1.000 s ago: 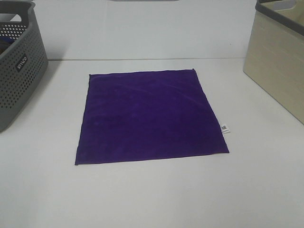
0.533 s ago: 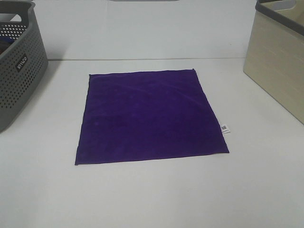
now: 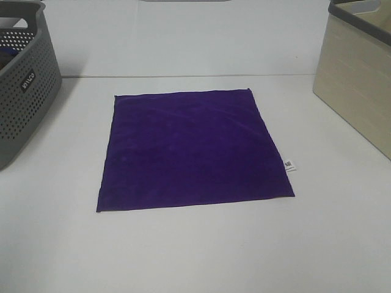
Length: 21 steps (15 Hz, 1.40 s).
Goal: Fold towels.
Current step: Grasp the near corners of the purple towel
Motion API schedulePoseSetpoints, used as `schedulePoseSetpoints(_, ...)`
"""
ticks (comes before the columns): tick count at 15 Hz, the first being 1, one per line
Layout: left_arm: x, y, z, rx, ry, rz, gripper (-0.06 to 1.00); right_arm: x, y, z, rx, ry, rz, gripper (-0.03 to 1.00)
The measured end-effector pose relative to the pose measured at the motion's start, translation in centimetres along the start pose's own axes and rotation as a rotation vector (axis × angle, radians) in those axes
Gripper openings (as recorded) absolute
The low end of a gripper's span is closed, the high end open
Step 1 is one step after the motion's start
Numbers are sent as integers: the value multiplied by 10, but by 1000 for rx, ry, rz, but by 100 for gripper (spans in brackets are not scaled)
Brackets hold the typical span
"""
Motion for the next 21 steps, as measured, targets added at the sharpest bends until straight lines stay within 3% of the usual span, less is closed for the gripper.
schedulePoseSetpoints(3, -35, -63, 0, 20, -44, 261, 99, -46, -70, -17, -40, -36, 243, 99)
schedulePoseSetpoints(5, -41, -106, -9, 85, -38, 386, 99, -54, -114, -15, -116, -9, 346, 99)
schedulePoseSetpoints(6, -33, -160, -32, 224, 22, 479, 99, -55, -153, 11, -319, 13, 405, 99)
schedulePoseSetpoints(8, -11, -198, -66, 361, 70, 558, 99, -52, -186, 34, -506, -20, 425, 99)
schedulePoseSetpoints(10, 10, -235, -88, 389, 98, 616, 99, -45, -216, 44, -624, -49, 433, 99)
schedulePoseSetpoints(14, 43, -281, -95, 348, 149, 689, 99, -16, -260, 51, -704, -115, 520, 99)
schedulePoseSetpoints(21, 67, -306, -91, 304, 211, 739, 99, 24, -319, 44, -657, -178, 595, 99)
Point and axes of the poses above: a point on each arm's last joint axis where the gripper is mounted, y pointing back along that axis away from the gripper, z along the wrist's bending axis when the last joint is at zero, x = y × z, the point moved 9 cm from there along -y, pointing out along that axis toward the gripper, and after that the axes turned 6 degrees about y, right-handed, at the moved point
